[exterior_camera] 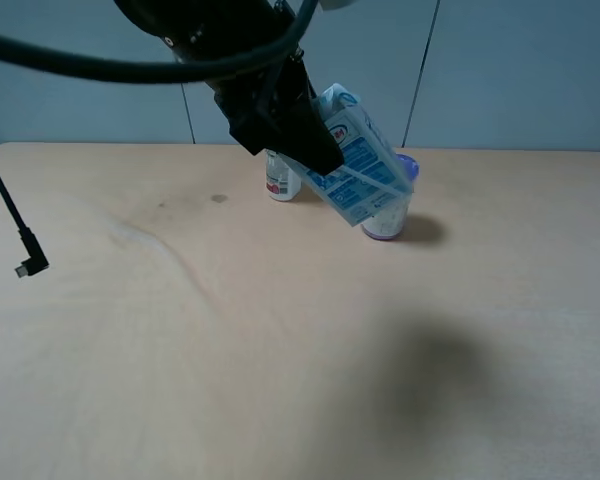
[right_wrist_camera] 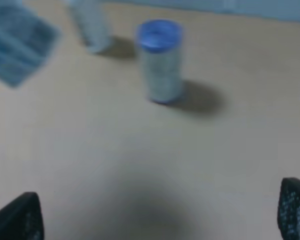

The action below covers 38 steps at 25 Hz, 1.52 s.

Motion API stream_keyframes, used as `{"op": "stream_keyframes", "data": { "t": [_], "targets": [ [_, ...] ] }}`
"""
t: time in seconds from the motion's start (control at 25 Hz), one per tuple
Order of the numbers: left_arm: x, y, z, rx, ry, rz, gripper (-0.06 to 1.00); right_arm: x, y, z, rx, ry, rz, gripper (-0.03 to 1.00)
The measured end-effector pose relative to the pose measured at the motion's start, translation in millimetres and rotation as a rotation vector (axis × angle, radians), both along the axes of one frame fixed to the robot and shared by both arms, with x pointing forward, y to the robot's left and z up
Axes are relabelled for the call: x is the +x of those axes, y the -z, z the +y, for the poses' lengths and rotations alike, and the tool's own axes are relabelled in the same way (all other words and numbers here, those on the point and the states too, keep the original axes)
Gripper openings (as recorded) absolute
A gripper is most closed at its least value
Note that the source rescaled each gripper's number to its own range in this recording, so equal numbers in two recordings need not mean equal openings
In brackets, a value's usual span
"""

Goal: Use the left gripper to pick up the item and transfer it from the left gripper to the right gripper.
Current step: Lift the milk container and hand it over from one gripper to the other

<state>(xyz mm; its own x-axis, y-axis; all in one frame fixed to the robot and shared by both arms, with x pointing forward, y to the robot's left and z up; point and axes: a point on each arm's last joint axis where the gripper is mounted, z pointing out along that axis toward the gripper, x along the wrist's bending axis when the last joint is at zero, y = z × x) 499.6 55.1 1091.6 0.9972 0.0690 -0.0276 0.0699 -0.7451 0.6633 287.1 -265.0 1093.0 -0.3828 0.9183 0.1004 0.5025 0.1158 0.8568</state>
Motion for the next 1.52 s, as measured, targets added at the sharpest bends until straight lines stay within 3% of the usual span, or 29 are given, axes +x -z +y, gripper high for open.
{"op": "stream_keyframes", "data": {
  "t": [0.52, 0.92, 1.52],
  "targets": [
    [-8.9, -1.5, -1.5, -0.029, 0.227, -0.075, 0.00, 74.0, -6.2, 68.3, -0.174, -0.535, -0.036, 1.00],
    [-11.4, -1.2, -0.9, -0.030, 0.347, -0.146, 0.00, 109.6, -9.3, 104.7, -0.197, -0.635, -0.020, 1.00],
    [-11.1, -2.4, -2.2, -0.048, 0.348, -0.157, 0.00, 130.3, 18.0, 128.7, -0.157, -0.727, 0.067, 1.00]
  ]
}}
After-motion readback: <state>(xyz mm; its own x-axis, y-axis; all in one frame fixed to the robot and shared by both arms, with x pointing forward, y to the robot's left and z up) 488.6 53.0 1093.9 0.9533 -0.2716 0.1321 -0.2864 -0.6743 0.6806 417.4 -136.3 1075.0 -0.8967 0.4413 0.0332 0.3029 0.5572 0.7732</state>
